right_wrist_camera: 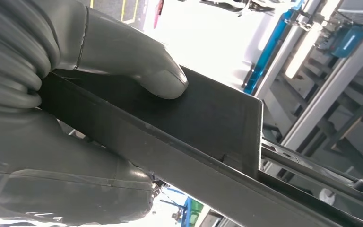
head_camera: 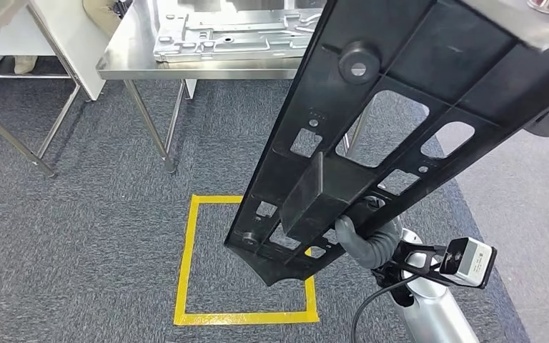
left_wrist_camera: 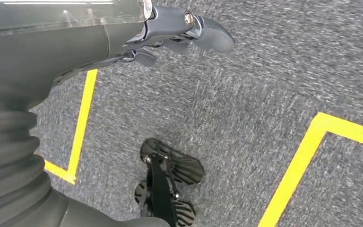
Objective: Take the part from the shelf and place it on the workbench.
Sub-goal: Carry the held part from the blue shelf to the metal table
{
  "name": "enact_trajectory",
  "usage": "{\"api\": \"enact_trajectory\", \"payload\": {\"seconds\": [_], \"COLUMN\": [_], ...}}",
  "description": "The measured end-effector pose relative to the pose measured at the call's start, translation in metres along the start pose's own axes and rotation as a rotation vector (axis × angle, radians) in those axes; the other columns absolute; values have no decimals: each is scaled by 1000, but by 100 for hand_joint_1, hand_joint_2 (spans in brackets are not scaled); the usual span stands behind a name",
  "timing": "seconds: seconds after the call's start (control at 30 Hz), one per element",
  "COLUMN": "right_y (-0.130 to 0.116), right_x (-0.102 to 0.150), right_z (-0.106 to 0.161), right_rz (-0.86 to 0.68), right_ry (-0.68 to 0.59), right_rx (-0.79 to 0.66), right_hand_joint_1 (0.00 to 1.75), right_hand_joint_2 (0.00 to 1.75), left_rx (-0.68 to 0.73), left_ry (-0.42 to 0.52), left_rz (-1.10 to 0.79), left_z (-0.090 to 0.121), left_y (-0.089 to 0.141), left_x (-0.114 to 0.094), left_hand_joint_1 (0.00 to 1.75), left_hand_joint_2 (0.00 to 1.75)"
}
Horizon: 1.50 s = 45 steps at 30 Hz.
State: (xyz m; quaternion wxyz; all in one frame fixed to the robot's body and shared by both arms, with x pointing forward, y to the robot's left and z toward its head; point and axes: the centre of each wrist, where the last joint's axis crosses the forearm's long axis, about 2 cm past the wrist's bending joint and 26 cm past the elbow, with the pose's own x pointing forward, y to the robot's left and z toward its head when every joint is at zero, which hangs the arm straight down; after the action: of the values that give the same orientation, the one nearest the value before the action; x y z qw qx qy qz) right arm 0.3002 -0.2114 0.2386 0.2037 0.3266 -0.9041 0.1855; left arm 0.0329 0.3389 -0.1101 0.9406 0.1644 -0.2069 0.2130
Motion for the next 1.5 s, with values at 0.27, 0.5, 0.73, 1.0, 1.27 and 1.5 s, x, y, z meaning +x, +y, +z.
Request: {"api": "enact_trajectory", "payload": {"seconds": [0.27, 0.5, 0.73, 1.0, 1.27, 1.5], "right_y": [1, 1, 0, -2, -2, -1], "right_x": [1, 3, 7, 8, 10, 10], "right_z": [0, 1, -1, 2, -3, -4], "right_rz": [-4, -4, -6, 2, 3, 2], "right_ry": [-6, -9, -28, -24, -42, -46], "right_rx": [4, -2, 4, -9, -5, -6], "right_hand_joint_1": [175, 175, 175, 175, 175, 175], "right_hand_joint_2": [175, 175, 175, 175, 175, 175], "left_rx": [-1, 1, 2, 2, 1, 4], "left_ry": [-5, -4, -6, -1, -8, -5], "left_rz": [-4, -7, -12, -11, -17, -25], "left_z": [0, 0, 0, 0, -1, -1], "left_y": [0, 1, 1, 0, 1, 3], "left_x": [0, -1, 0, -1, 2, 0], "left_hand_joint_1": [0, 0, 0, 0, 0, 0], "left_hand_joint_2": [175, 175, 175, 175, 175, 175]}}
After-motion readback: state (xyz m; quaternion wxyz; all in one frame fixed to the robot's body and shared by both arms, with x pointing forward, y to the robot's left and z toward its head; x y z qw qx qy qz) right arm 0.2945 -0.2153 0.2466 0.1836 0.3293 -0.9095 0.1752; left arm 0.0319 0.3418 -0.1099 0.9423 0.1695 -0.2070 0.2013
